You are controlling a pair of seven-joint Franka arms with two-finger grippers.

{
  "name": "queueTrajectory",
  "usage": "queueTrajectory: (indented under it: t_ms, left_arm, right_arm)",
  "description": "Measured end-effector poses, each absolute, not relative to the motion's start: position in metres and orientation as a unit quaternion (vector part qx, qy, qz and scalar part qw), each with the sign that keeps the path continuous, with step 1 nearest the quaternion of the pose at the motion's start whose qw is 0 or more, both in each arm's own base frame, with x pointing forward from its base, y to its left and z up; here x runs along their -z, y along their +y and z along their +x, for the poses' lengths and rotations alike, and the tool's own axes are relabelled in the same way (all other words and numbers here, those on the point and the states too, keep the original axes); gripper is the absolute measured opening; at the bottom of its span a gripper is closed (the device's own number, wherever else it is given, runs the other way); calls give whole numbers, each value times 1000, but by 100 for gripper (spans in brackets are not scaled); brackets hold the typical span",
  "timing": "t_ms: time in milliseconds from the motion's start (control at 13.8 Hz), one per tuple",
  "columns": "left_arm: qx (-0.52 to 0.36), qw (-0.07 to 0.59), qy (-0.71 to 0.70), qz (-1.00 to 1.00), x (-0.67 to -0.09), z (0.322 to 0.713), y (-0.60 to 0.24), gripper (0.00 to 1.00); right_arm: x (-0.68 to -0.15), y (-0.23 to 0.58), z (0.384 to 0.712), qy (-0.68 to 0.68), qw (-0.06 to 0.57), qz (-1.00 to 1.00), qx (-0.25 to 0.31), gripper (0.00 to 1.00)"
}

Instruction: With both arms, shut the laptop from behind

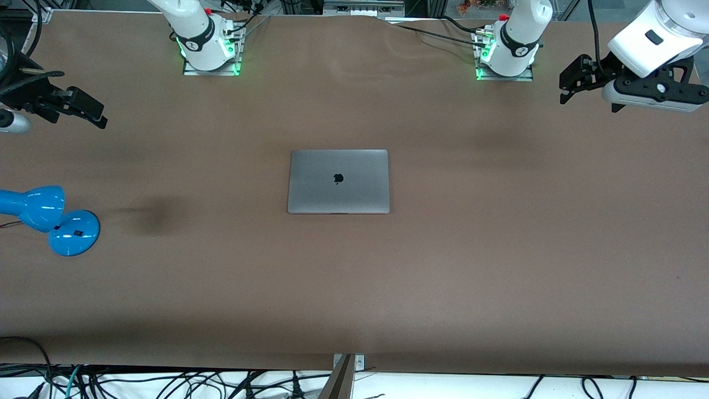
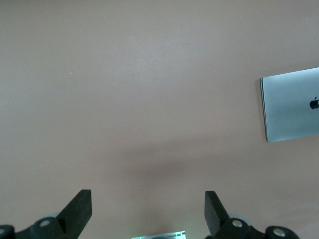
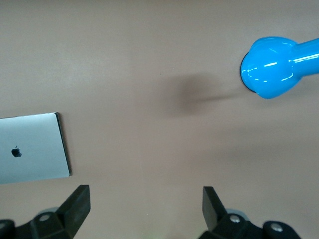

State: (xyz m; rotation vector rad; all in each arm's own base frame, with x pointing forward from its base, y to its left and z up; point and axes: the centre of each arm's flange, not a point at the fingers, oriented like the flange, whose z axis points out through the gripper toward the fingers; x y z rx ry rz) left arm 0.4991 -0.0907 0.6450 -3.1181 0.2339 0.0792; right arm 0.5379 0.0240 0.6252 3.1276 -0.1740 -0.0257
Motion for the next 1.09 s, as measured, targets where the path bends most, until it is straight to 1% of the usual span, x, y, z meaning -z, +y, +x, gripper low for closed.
queueTrajectory:
  t_ms: [508,1088]
  left_arm:
    - [-12,8,66,-998,-653,496,-80,100]
    - [-10,14,63,-998,-649,522,-78,100]
  right_arm:
    - [-625,25,537,-54,5,998,11,100]
    - [-625,28,537,-51,5,999,12,100]
